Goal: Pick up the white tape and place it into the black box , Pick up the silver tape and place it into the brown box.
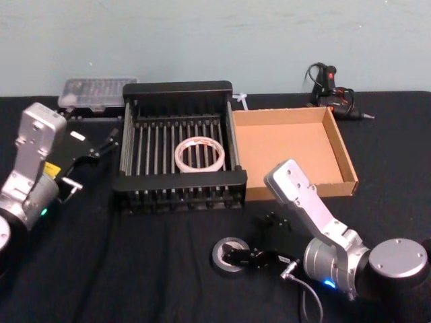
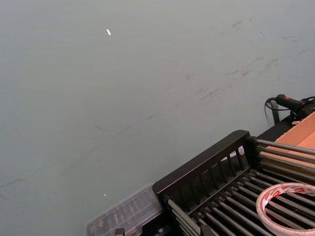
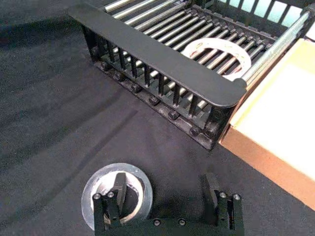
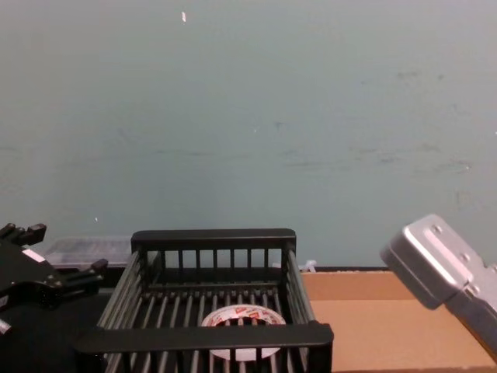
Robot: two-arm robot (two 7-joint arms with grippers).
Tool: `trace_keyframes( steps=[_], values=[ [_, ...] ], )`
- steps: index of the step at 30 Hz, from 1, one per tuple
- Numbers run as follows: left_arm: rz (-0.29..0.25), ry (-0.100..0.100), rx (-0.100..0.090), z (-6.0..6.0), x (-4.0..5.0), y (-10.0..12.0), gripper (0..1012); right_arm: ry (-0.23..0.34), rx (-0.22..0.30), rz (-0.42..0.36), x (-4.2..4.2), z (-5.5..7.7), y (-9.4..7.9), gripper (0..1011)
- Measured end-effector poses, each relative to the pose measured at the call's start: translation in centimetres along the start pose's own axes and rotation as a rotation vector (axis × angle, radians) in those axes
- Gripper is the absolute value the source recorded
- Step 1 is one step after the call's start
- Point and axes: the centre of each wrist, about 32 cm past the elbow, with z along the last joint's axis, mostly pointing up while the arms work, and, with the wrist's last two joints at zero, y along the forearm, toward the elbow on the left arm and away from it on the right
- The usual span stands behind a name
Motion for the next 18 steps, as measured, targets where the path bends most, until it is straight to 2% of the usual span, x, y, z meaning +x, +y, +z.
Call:
trace_keyframes(
  steps=[10,18],
  values=[
    [0.000,0.000,0.000,0.00,0.00,0.00,1002,-0.001,0.000,0.000,0.00,0.01,-0.05,993],
    [0.000,0.000,0.000,0.00,0.00,0.00,1001,-0.001,0.001,0.000,0.00,0.02,-0.08,836]
  ],
)
